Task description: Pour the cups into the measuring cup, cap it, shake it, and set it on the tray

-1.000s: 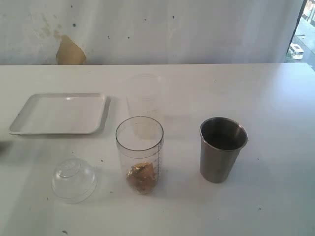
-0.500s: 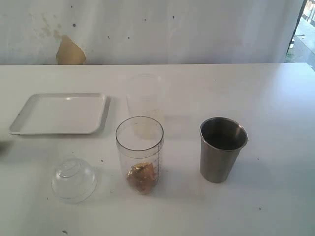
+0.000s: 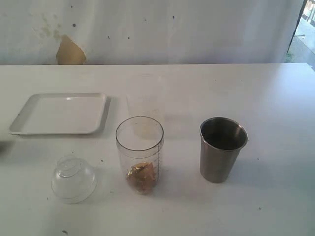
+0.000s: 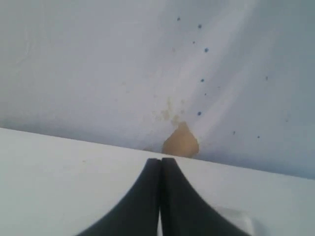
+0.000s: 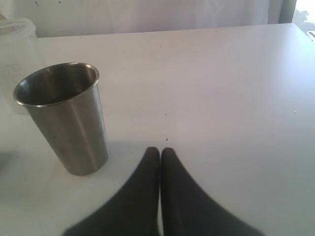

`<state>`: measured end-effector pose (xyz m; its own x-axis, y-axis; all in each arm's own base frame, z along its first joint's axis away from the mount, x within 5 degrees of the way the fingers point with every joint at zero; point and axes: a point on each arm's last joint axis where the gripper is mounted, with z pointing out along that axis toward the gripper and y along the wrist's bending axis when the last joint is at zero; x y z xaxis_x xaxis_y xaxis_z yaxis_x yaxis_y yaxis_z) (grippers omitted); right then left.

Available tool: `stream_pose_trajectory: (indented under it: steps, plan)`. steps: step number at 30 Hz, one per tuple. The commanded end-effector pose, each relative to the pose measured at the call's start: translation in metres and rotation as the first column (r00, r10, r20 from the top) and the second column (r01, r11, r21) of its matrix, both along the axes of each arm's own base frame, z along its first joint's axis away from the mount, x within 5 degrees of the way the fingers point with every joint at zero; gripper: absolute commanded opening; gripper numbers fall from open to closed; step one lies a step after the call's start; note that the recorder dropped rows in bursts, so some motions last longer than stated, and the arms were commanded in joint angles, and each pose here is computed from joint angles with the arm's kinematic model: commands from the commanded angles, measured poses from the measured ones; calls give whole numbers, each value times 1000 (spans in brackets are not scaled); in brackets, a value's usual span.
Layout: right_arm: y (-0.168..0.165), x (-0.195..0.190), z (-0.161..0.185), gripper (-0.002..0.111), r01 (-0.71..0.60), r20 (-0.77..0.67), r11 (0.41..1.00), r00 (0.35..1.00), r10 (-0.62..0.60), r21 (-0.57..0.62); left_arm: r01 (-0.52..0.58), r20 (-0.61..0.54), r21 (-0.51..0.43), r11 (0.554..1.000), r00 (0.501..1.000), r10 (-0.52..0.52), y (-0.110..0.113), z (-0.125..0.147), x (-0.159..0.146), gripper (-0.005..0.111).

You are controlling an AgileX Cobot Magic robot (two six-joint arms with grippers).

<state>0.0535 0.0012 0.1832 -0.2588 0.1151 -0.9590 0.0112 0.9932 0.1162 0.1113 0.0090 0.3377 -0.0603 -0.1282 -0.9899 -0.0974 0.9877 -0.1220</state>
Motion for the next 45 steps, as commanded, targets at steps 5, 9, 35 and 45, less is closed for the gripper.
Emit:
stream_pose_trajectory:
  steps: [5, 9, 35, 45]
  plan:
    - [0, 0, -2, 0, 6, -1, 1000, 1000, -6, -5, 17, 82, -38, 999, 997, -14, -2, 9, -22, 0]
    - [0, 0, -2, 0, 6, -1, 1000, 1000, -6, -5, 17, 80, -38, 999, 997, -14, -2, 8, -22, 0]
    - [0, 0, -2, 0, 6, -1, 1000, 1000, -6, -3, 40, 146, 45, 998, 988, -46, -5, 14, -41, 0]
    - [0, 0, -2, 0, 6, -1, 1000, 1000, -6, -5, 72, 172, 152, 986, 980, -98, -11, -29, -63, 0]
